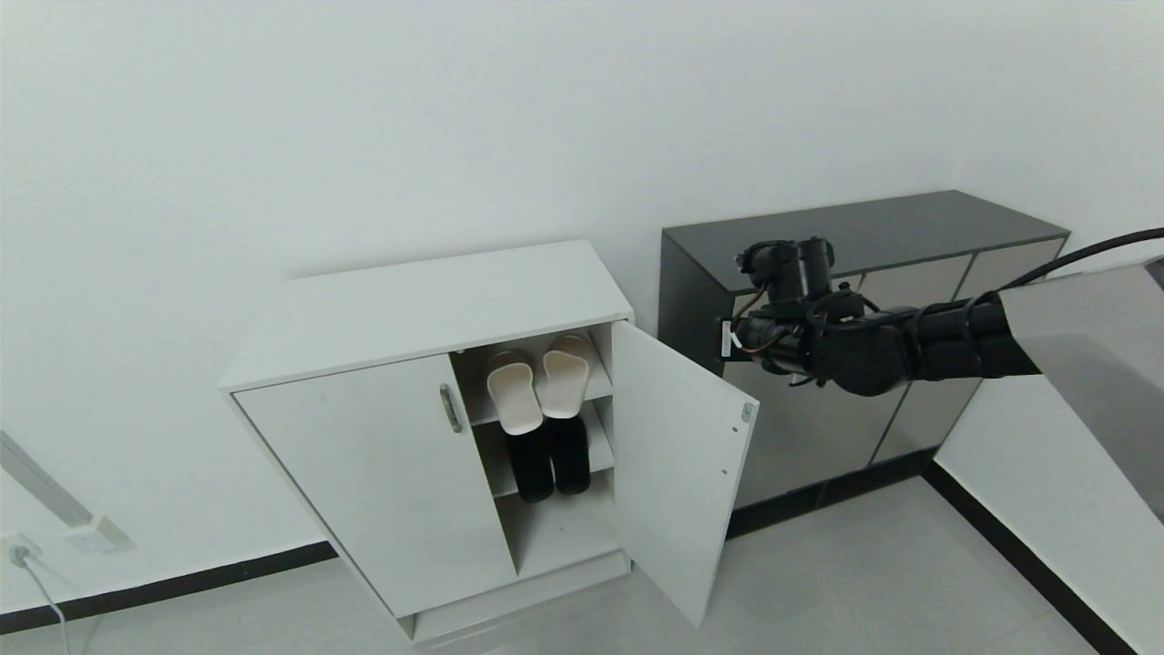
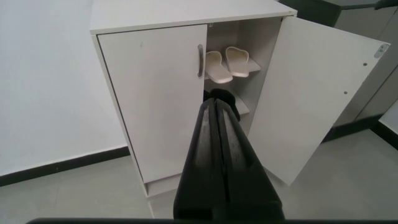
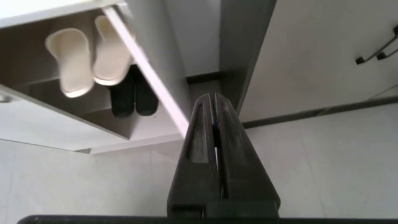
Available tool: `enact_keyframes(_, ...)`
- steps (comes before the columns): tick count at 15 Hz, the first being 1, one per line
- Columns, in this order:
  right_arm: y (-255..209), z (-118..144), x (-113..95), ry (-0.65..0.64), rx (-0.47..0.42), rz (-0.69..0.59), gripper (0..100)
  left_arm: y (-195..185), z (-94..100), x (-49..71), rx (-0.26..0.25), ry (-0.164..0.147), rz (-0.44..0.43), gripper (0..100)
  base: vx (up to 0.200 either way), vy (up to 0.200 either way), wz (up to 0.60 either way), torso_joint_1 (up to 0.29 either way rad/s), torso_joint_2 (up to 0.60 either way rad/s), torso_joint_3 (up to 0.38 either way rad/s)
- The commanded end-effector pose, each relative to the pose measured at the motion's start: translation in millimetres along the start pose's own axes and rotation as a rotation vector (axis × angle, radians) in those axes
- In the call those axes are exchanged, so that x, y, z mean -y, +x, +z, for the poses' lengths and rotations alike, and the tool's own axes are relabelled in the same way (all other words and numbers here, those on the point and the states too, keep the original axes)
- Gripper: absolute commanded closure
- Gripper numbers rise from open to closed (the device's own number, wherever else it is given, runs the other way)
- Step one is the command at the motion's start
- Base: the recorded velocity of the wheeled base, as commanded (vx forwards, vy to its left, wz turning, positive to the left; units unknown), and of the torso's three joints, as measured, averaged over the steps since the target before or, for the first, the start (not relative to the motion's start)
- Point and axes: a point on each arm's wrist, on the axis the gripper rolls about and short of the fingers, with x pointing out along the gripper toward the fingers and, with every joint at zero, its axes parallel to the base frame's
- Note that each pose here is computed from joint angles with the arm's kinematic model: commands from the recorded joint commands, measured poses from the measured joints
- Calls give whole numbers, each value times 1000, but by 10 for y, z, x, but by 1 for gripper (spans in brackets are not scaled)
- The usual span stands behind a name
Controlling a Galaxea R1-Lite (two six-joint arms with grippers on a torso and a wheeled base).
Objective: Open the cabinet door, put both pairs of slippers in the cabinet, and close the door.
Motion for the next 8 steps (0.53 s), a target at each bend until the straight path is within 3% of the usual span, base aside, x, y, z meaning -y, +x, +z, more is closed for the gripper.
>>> enact_keyframes(1,115,-103,21,-4,-24,-11,100,1,1,0,-1,1,1,100,0,0,0,0,0,0)
enact_keyframes(8,220,-229,44,-10,-56,-23,100,1,1,0,-1,1,1,100,0,0,0,0,0,0)
